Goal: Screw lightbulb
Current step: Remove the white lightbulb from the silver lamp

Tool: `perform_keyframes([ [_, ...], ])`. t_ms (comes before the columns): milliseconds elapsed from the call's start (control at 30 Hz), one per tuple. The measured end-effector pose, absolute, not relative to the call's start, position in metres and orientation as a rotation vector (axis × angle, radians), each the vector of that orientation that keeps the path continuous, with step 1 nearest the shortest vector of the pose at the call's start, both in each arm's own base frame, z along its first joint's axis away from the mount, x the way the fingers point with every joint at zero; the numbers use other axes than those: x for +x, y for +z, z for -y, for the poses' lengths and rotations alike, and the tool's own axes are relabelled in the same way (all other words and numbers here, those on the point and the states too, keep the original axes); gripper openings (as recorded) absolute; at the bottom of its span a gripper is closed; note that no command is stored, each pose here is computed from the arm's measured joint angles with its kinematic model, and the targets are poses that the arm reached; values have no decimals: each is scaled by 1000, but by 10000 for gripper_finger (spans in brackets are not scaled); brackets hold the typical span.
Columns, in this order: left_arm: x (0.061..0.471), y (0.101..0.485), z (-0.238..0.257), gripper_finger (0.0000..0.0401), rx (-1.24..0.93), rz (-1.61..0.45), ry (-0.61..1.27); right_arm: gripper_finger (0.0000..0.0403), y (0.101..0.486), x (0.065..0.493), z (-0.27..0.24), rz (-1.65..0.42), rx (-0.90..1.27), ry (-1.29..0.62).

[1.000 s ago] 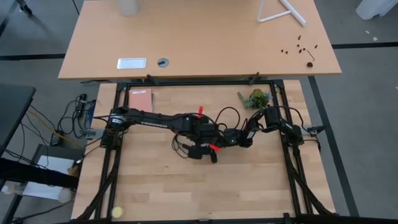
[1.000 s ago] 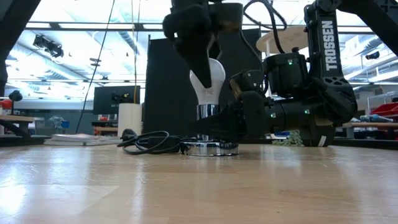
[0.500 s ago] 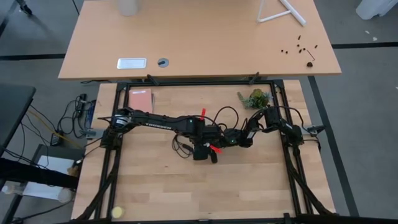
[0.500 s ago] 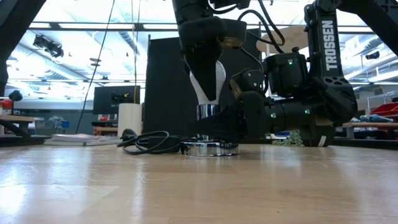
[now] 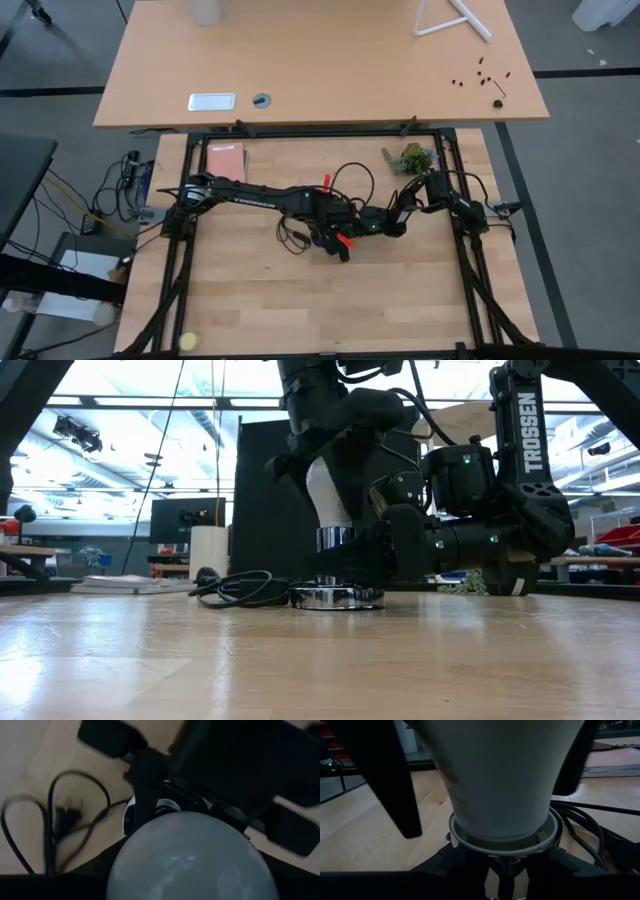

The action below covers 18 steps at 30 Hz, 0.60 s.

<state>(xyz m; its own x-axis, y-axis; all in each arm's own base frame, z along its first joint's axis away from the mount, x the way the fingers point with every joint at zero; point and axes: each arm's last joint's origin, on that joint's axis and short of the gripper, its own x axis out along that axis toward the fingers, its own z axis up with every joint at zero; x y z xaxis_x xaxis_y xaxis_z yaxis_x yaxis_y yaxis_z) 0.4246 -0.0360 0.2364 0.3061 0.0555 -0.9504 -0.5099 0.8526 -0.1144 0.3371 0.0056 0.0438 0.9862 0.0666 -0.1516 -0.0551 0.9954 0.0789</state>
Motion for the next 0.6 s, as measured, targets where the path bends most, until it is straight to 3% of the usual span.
perform_keyframes([
  [233, 425, 236, 37, 257, -643, -1171, 529, 182, 43, 337, -6, -159, 60, 63],
  [600, 426, 242, 38, 344, -439, -1193, 394, 182, 43, 337, -6, -159, 61, 64],
])
